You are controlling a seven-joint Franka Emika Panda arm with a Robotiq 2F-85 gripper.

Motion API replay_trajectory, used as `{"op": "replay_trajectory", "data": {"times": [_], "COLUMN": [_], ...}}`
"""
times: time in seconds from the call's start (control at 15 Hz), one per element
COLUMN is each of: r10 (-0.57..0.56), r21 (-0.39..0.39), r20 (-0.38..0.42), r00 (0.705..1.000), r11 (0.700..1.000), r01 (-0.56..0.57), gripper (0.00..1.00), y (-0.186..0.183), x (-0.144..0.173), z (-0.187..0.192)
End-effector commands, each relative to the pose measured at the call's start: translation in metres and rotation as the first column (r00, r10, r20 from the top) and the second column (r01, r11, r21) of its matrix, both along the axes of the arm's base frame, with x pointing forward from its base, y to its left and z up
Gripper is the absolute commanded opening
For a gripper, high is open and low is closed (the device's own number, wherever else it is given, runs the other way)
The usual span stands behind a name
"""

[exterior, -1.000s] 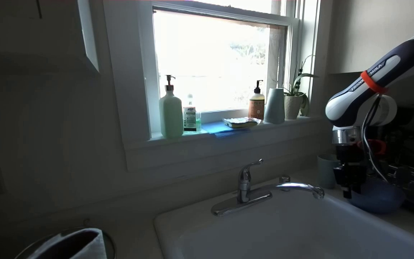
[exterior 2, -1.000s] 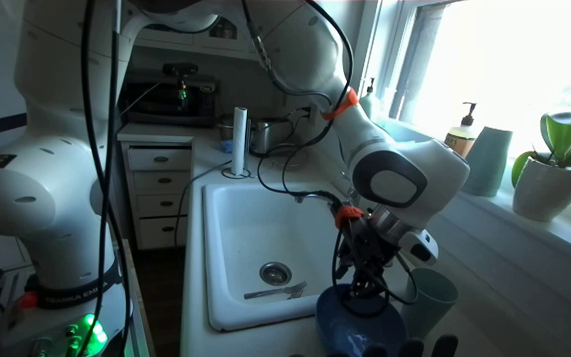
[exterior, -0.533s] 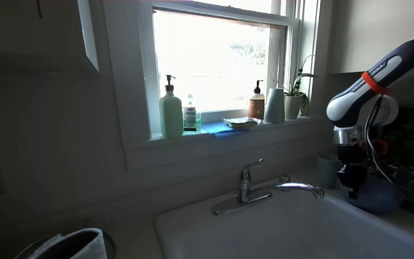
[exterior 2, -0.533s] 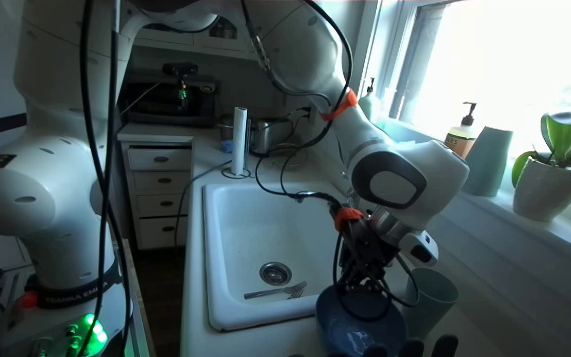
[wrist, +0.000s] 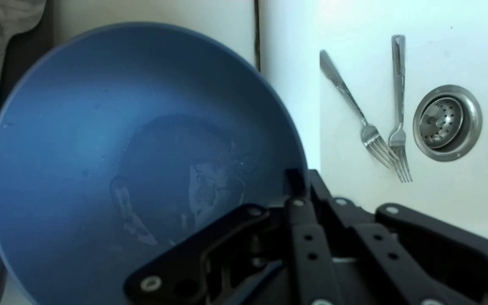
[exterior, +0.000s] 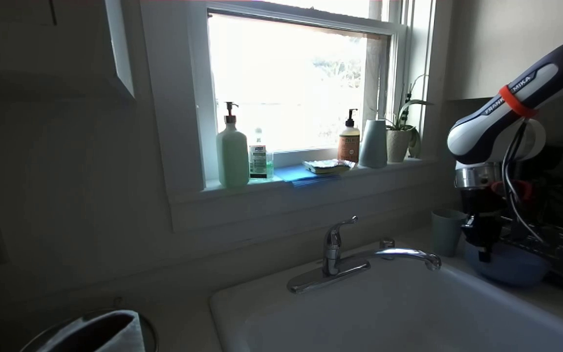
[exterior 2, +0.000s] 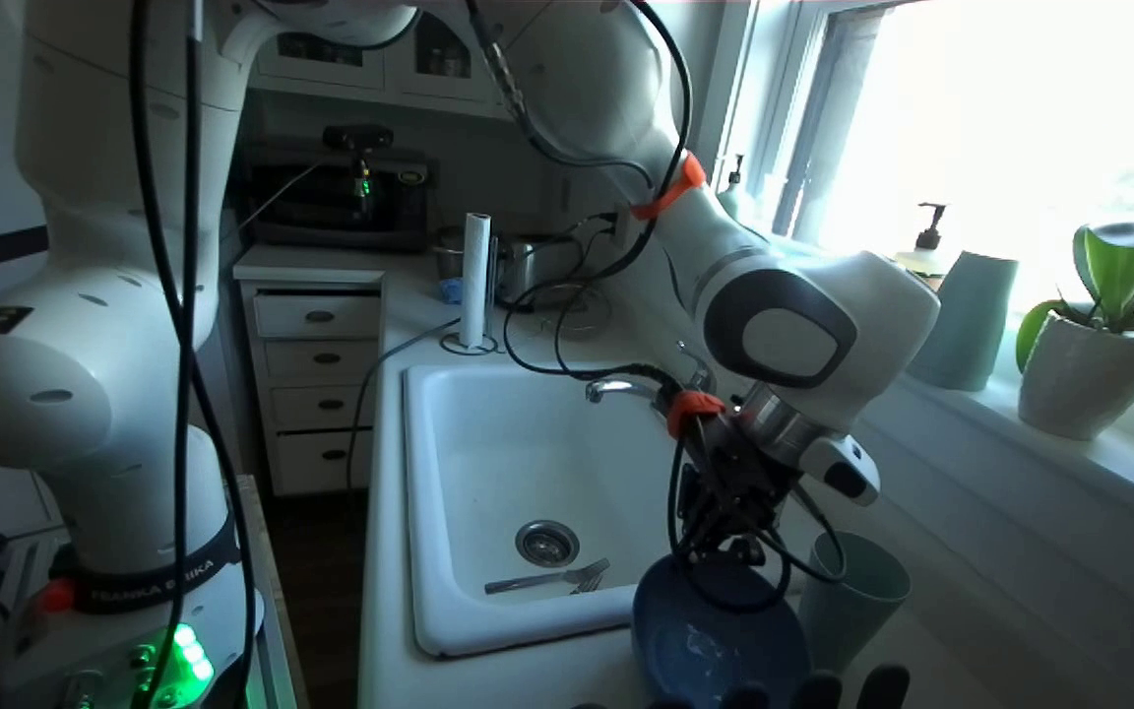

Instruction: Remove the cup from the bowl, then put the bowl on the cup

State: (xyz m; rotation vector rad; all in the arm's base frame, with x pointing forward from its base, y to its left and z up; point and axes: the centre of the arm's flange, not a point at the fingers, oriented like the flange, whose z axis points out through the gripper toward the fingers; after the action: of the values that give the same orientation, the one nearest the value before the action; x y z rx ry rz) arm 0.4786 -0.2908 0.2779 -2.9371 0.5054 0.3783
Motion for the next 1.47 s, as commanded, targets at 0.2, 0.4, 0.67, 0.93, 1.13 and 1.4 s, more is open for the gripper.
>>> {"op": "replay_trajectory", "data": {"times": [0.2, 0.4, 0.67, 0.93, 1.13, 1.4], "r10": [0.068, 0.109, 0.143, 0.163, 0.165, 0.149], "r21": [-0.021, 0.000, -0.042, -0.072, -0.077, -0.108], "r20": [-0.111, -0.169, -0.189, -0.148, -0.142, -0.101], "r00": [0.991, 0.980, 0.972, 0.975, 0.976, 0.984], "r11": [0.997, 0.994, 0.987, 0.982, 0.981, 0.981], "r01": [-0.070, -0.110, -0.153, -0.176, -0.177, -0.160], "gripper": [0.01, 0.01, 0.01, 0.01, 0.04, 0.01], "y": [0.028, 0.036, 0.043, 0.039, 0.039, 0.035], "x": [-0.004, 0.000, 0.003, 0.010, 0.010, 0.026], "z": [0.034, 0.058, 0.106, 0.119, 0.124, 0.120]}}
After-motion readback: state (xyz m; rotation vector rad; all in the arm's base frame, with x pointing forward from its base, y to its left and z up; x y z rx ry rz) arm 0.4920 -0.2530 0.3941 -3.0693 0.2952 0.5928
